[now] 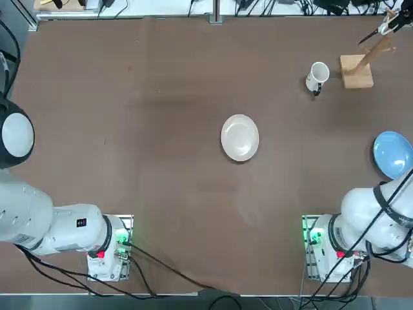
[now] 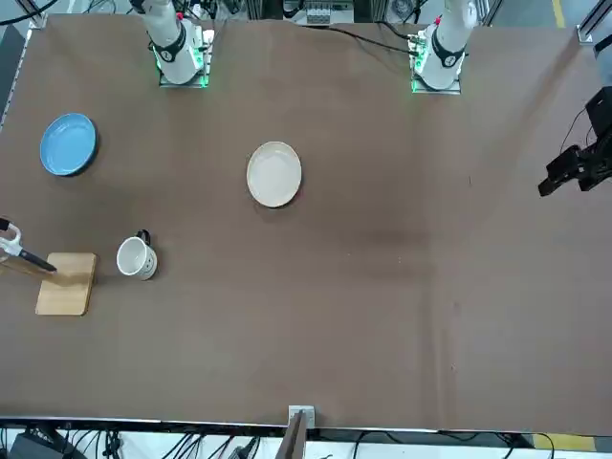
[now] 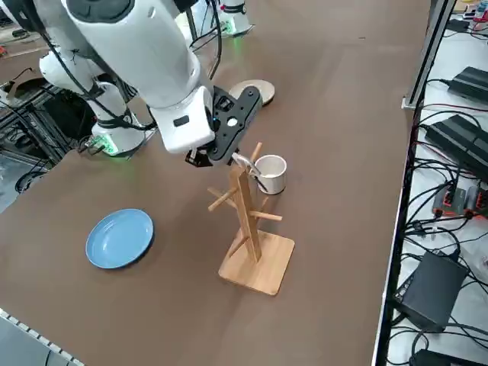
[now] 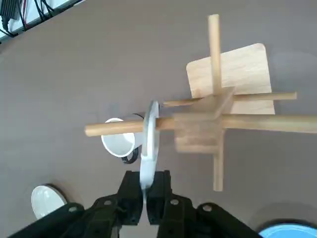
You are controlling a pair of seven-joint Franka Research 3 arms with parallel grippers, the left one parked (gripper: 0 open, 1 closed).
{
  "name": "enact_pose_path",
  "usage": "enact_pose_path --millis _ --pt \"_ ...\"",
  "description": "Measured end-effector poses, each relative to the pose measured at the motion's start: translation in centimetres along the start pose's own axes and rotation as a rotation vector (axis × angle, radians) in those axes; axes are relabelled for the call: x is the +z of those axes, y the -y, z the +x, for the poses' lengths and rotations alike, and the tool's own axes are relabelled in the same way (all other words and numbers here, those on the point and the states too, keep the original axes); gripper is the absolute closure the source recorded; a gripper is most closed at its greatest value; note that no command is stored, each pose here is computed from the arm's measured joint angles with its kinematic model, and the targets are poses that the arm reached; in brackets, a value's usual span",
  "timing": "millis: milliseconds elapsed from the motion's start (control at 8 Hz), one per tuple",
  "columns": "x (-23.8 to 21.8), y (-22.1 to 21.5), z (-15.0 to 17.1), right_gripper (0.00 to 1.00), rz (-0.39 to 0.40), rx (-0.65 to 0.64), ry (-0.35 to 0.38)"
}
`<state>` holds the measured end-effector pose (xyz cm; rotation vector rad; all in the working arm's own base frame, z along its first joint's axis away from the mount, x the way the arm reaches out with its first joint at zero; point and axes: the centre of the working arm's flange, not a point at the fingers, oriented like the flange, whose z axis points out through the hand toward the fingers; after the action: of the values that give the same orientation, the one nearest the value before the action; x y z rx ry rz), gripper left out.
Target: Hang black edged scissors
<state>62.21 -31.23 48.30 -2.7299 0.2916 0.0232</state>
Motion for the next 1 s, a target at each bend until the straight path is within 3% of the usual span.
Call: enact_pose_path --millis 625,1000 --pt "0.04 -0.67 -0.03 0.92 0.001 0.007 -0.001" --pt "-0.1 -1.08 -0.17 0.78 0.002 0.013 -0.001"
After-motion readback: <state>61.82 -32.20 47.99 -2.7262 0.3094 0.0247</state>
